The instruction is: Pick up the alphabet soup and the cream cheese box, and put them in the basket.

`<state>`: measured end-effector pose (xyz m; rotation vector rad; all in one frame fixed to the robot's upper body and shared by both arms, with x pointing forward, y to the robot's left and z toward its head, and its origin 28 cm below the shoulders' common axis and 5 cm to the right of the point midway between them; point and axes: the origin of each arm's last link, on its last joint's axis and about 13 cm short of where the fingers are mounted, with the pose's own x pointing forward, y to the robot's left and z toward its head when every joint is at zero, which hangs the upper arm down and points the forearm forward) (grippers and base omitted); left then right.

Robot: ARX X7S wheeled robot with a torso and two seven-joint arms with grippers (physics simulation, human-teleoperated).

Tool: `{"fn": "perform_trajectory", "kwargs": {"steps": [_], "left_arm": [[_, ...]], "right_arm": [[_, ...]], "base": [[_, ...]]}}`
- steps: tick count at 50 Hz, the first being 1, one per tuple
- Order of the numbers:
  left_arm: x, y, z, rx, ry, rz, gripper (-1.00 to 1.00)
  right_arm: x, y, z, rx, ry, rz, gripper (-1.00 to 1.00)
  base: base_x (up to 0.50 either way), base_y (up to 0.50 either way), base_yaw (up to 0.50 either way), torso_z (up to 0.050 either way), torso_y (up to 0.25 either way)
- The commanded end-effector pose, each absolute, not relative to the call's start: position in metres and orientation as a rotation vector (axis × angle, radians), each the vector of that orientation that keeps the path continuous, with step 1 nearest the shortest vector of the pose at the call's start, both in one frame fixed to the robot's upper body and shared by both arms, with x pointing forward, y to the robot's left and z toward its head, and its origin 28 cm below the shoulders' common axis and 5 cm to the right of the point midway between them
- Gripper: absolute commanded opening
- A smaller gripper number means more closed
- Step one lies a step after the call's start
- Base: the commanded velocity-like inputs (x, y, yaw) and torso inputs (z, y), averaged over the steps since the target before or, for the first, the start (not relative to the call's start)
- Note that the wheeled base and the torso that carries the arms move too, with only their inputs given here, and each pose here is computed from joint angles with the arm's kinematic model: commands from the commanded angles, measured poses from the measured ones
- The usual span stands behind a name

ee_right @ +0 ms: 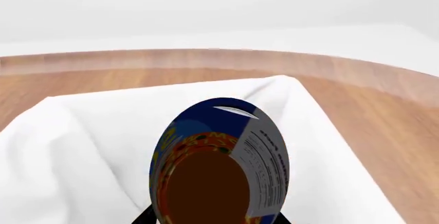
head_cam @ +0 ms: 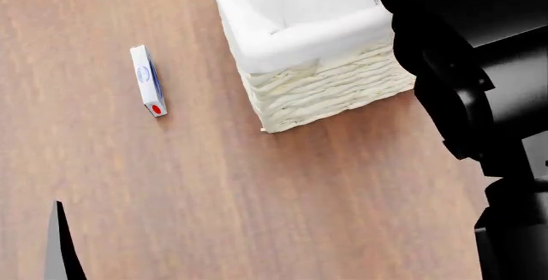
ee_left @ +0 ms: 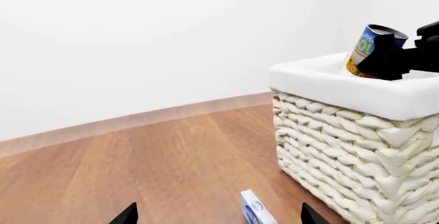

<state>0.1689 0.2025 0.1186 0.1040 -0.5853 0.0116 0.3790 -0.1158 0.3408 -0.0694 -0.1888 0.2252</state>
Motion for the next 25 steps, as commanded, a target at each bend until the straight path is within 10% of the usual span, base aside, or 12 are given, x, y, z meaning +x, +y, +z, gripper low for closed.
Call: {"fn": "perform_trajectory", "kwargs": {"steps": [1, 25], "left_arm": [[0.1681, 0.2029, 0.1181, 0.101, -0.584, 0.013, 1.00], [0.1658, 0.2030, 0.1182, 0.100, -0.590, 0.016, 1.00]], "right_arm": [[0.3827, -0.1188, 0.3481, -0.098, -0.177, 0.210, -1.00], [0.3850, -0.1149, 0.3414, -0.153, -0.137, 0.225, -1.00]], "base": [[0.00, 0.00, 0.00, 0.000, 0.000], [0.00, 0.00, 0.00, 0.000, 0.000]]}}
